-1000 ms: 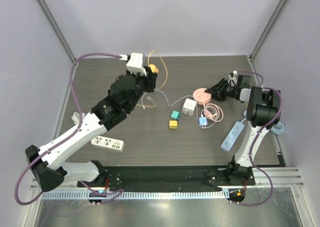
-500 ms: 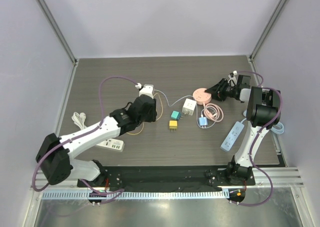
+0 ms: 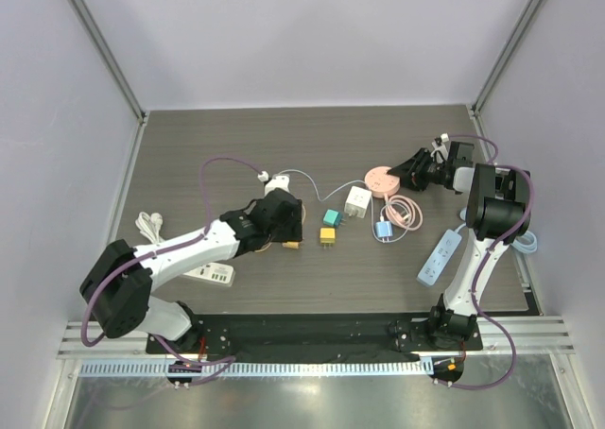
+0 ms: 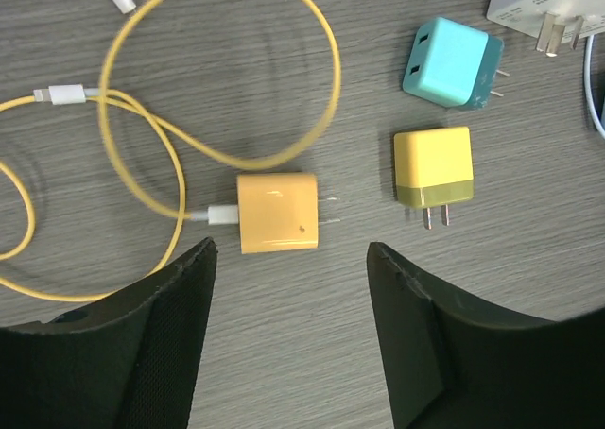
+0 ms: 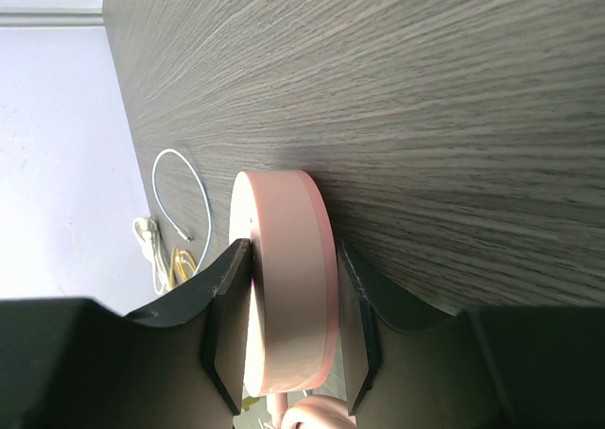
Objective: Pull the plug off the socket
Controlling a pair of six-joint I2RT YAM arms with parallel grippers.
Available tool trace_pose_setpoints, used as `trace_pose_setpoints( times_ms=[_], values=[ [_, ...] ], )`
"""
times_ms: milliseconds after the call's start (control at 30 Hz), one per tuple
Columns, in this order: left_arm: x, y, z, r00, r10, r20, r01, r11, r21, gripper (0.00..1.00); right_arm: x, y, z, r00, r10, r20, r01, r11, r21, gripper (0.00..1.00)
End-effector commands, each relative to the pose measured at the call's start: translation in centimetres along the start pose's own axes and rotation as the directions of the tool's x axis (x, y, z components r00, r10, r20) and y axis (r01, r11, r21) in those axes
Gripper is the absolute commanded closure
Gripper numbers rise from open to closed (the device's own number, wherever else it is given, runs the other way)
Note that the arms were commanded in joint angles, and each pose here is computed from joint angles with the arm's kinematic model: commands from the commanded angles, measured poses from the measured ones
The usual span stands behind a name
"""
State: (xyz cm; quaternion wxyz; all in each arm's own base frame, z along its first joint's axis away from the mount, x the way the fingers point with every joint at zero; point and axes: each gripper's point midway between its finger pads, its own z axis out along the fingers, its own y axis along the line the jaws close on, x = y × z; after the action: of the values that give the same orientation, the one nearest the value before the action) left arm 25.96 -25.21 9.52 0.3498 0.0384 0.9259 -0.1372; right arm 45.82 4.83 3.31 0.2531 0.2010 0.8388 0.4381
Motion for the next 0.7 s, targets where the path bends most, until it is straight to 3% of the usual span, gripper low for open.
trace_pose_setpoints(
  times_ms=[0, 167, 667],
  values=[
    [-0.8, -0.5, -0.1, 0.999, -0.033, 0.037, 0.032, 0.999, 0.025, 0.34, 0.1, -6.0, -0.4, 0.998, -0.011, 0.069, -0.008, 0.963, 0.270, 0.99],
    [-1.2, -0.2, -1.5, 0.997, -0.039, 0.068, 0.036, 0.998, 0.041, 0.28, 0.0, -6.0, -0.4, 0.996, -0.006, 0.085, -0.018, 0.962, 0.274, 0.99],
    [-1.2, 0.8, -7.7, 0.983, -0.105, 0.149, 0.076, 0.979, 0.190, 0.27, -4.0, -3.8, -0.8, 0.966, 0.030, 0.256, -0.093, 0.967, 0.238, 0.99]
  ],
)
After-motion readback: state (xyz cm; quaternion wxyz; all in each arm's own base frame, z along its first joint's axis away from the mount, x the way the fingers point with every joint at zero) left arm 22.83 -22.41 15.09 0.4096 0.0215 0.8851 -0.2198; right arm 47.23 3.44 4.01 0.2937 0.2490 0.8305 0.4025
